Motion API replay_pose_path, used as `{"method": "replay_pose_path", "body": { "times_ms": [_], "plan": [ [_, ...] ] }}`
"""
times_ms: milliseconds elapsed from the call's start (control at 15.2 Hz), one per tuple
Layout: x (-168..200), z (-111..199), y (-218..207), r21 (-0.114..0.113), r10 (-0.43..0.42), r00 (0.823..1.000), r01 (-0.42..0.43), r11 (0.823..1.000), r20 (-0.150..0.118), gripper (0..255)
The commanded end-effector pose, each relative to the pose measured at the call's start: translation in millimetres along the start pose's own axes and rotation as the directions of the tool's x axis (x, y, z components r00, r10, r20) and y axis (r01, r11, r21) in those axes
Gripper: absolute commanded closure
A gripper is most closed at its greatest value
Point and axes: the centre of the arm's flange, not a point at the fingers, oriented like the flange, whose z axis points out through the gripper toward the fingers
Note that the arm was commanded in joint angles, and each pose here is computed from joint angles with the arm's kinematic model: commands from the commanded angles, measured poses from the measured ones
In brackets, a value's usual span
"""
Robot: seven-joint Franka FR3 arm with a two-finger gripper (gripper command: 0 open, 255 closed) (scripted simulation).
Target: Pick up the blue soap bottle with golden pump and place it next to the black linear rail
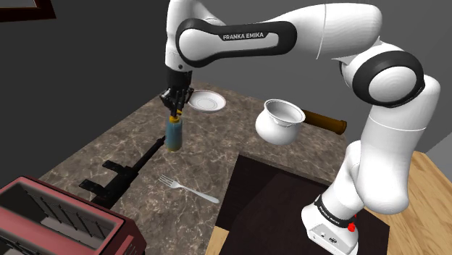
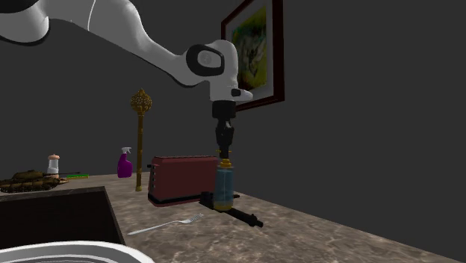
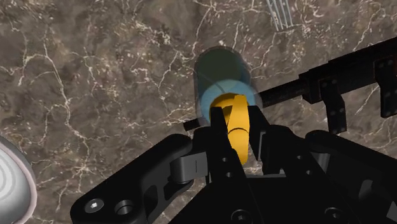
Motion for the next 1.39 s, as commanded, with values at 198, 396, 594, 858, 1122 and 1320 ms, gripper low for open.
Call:
{"method": "replay_pose_path", "body": {
  "times_ms": [198,396,594,858,1122,1320],
  "plan": [
    [0,27,2,0.000,0.000,1.000,0.000,1.000,-0.001,255],
    [0,43,3,0.000,0.000,1.000,0.000,1.000,-0.001,255],
    [0,59,4,0.000,0.000,1.000,0.000,1.000,-0.001,255],
    [-1,61,4,0.000,0.000,1.000,0.000,1.000,-0.001,255],
    [-1,61,4,0.000,0.000,1.000,0.000,1.000,-0.001,255],
    [-1,61,4,0.000,0.000,1.000,0.000,1.000,-0.001,0]
  ]
}}
